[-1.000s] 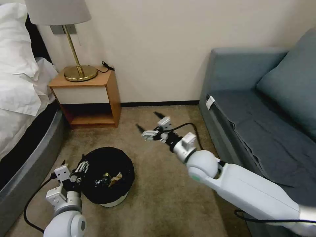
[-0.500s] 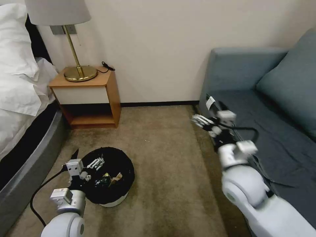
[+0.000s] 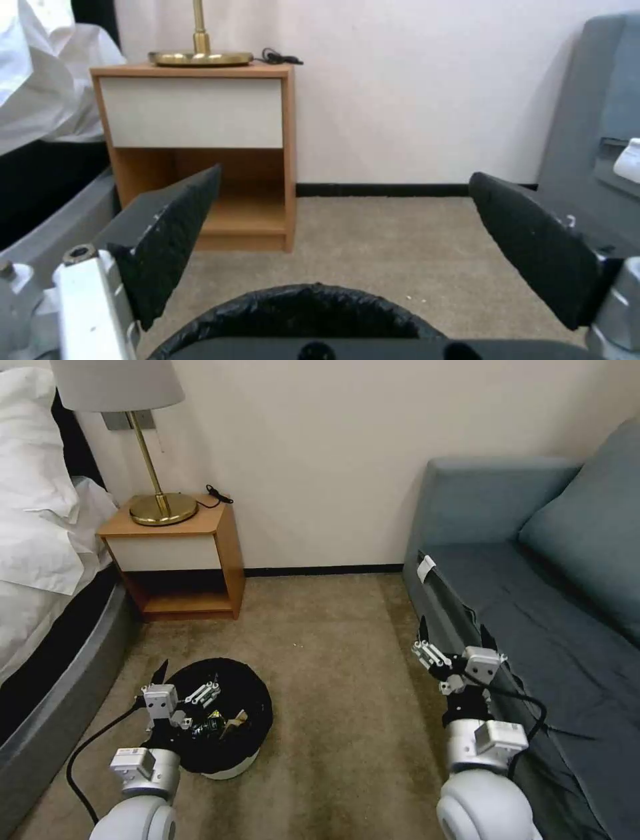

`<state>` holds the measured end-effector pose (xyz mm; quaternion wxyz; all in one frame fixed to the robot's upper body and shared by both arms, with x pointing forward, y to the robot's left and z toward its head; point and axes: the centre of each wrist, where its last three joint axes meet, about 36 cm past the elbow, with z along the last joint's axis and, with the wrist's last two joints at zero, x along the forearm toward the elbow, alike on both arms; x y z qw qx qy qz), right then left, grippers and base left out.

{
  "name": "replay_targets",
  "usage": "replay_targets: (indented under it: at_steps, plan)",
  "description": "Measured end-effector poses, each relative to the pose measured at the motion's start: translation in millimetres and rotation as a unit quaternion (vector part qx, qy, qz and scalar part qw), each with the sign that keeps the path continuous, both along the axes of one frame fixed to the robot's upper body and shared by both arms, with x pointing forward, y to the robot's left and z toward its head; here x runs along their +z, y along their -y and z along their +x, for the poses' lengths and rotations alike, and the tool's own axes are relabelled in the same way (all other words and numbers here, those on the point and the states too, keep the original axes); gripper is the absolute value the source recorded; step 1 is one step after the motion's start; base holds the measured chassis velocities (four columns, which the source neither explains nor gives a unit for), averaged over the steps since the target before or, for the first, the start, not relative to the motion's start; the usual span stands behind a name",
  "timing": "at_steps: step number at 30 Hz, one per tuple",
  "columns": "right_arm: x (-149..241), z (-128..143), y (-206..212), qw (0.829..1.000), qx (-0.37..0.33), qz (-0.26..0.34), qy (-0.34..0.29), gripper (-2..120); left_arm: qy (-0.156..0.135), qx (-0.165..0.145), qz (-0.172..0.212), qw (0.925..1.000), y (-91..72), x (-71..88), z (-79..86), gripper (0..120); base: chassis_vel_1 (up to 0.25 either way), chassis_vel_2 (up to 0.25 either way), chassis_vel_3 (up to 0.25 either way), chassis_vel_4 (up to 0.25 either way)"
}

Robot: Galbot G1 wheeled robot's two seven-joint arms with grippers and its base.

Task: Pick up the trash bin, then pick up the garbage on the floor and place it into the trash bin.

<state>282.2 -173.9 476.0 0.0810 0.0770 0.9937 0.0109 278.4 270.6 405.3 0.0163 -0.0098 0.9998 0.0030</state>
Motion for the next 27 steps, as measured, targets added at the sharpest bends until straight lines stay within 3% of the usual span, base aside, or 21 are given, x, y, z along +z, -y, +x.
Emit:
replay_targets:
  at_steps: [27]
  plan:
    - [-15, -10, -10, 1.000, 0.023, 0.001, -0.017, 100, 0.010, -0.001, -0.001, 1.0000, 2.3, -0.5, -3.9, 100, 0.000, 0.000, 0.000, 0.000]
